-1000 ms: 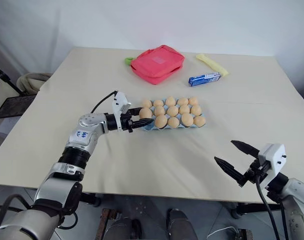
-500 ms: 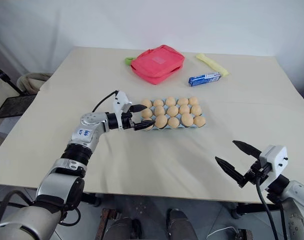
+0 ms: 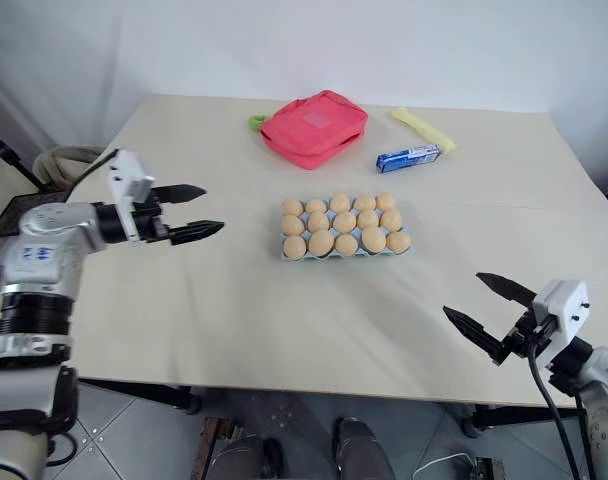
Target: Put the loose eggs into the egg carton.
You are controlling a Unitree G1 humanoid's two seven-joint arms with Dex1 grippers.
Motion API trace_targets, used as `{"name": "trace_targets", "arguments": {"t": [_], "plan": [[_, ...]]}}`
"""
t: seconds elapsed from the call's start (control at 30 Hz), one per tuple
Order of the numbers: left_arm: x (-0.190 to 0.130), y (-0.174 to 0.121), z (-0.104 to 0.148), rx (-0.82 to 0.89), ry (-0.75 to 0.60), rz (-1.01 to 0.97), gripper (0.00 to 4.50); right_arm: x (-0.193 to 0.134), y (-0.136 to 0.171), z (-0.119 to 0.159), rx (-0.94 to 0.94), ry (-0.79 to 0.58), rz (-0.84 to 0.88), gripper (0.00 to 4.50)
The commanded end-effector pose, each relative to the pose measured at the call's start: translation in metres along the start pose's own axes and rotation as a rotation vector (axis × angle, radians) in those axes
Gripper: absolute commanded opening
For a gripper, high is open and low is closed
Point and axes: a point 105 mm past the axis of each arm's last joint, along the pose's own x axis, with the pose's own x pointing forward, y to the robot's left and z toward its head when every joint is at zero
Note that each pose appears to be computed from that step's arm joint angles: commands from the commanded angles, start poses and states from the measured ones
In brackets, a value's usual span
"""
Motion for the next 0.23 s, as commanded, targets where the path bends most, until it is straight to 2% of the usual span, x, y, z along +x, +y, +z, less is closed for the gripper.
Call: {"name": "trace_targets", "arguments": {"t": [0.03, 0.23], "plan": [[-0.014, -0.011, 0.006, -0.011, -0.009, -0.061, 4.48, 0.002, -0.011, 0.017, -0.056, -0.021, 0.015, 4.5], [-0.02, -0.022, 0.002, -0.036, 0.008, -0.098, 4.48, 0.012, -0.017, 0.025, -0.076, -0.023, 0.037, 4.5]]}}
